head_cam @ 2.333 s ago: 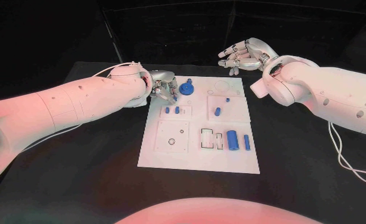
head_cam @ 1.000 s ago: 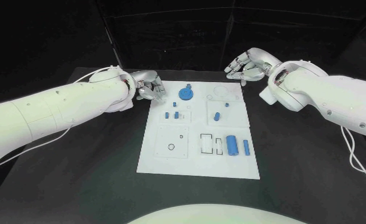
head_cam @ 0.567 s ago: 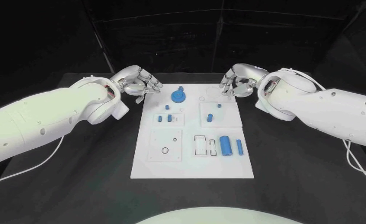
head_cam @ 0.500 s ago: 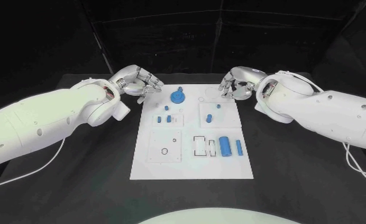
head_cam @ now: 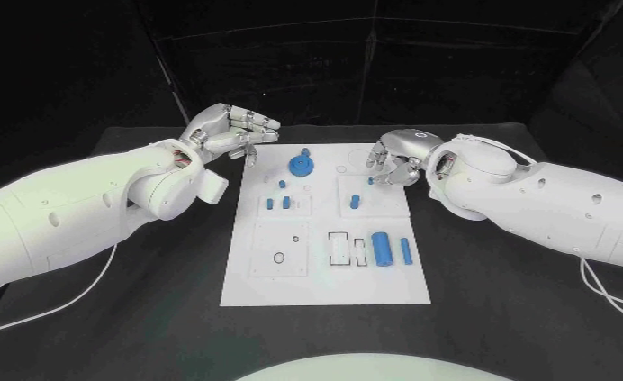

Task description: Assemble the parts on the task board

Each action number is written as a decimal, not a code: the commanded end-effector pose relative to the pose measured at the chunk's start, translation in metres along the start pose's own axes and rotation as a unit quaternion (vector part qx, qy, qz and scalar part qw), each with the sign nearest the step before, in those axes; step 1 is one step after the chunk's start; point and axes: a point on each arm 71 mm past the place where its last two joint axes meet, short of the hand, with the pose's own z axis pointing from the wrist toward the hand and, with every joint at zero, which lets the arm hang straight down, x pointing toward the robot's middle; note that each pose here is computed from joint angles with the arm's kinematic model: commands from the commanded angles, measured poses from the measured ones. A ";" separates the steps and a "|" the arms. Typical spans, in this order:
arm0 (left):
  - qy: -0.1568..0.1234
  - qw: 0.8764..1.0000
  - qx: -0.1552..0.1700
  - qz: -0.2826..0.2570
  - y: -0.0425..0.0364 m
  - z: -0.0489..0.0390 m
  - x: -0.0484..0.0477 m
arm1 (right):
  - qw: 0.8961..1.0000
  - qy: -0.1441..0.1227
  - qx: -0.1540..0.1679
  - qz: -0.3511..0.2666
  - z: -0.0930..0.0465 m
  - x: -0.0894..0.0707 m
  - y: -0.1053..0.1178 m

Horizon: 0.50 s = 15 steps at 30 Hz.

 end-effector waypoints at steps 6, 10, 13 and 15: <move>0.000 0.999 0.026 -0.031 -0.0049 -0.0006 0.0026 | 1.000 0.025 -0.004 -0.019 0.005 0.007 0.003; 0.000 0.999 0.028 -0.032 -0.0053 -0.0005 0.0039 | 0.999 0.035 -0.005 -0.018 0.006 0.010 0.004; 0.001 0.999 0.028 -0.032 -0.0053 -0.0007 0.0040 | 0.999 0.040 -0.006 -0.018 0.007 0.011 0.004; 0.001 0.999 0.028 -0.032 -0.0053 -0.0008 0.0040 | 0.999 0.042 -0.005 -0.018 0.007 0.012 0.004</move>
